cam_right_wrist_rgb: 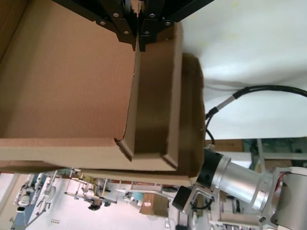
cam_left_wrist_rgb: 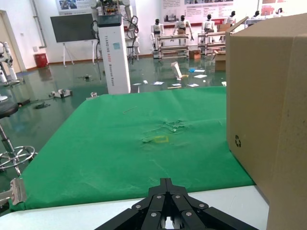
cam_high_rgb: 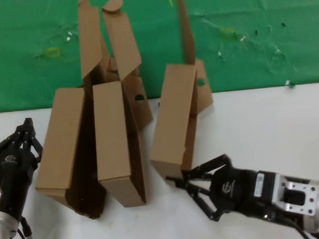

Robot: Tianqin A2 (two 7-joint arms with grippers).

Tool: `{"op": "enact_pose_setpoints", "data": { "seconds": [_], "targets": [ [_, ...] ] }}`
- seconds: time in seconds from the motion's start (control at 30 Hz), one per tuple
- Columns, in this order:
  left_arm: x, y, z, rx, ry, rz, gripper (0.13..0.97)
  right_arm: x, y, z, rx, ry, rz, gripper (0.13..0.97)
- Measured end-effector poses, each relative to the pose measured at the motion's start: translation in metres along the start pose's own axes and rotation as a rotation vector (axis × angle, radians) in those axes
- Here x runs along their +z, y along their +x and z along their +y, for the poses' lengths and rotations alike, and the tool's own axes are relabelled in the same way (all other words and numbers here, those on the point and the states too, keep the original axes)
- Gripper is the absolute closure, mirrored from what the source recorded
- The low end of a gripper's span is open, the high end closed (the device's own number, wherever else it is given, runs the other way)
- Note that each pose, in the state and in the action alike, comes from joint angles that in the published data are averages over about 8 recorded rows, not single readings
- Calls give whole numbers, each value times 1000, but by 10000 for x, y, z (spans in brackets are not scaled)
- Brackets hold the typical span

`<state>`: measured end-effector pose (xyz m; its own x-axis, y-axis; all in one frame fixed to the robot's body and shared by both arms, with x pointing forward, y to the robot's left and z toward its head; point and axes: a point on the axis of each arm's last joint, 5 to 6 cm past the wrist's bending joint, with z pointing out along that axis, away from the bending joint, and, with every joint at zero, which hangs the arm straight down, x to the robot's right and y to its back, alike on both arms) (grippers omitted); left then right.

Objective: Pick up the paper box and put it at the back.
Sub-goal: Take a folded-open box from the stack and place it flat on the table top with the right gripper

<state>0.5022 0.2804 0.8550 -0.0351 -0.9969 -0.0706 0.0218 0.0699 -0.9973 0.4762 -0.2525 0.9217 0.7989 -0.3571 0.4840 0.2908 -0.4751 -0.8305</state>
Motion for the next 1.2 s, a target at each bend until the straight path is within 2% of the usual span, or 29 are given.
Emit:
{"op": "enact_pose_setpoints", "data": {
  "seconds": [0.3, 0.57, 0.87, 1.2],
  "targets": [
    [0, 0, 0, 0, 0, 0, 954, -296, 151, -343, -75, -84, 59, 945],
    [0, 0, 0, 0, 0, 0, 954, -466, 529, -563, -207, -214, 160, 946],
    [0, 0, 0, 0, 0, 0, 954, -482, 859, -741, -333, -489, 208, 946],
    [0, 0, 0, 0, 0, 0, 954, -138, 1064, -937, -418, -809, 238, 946]
  ]
}}
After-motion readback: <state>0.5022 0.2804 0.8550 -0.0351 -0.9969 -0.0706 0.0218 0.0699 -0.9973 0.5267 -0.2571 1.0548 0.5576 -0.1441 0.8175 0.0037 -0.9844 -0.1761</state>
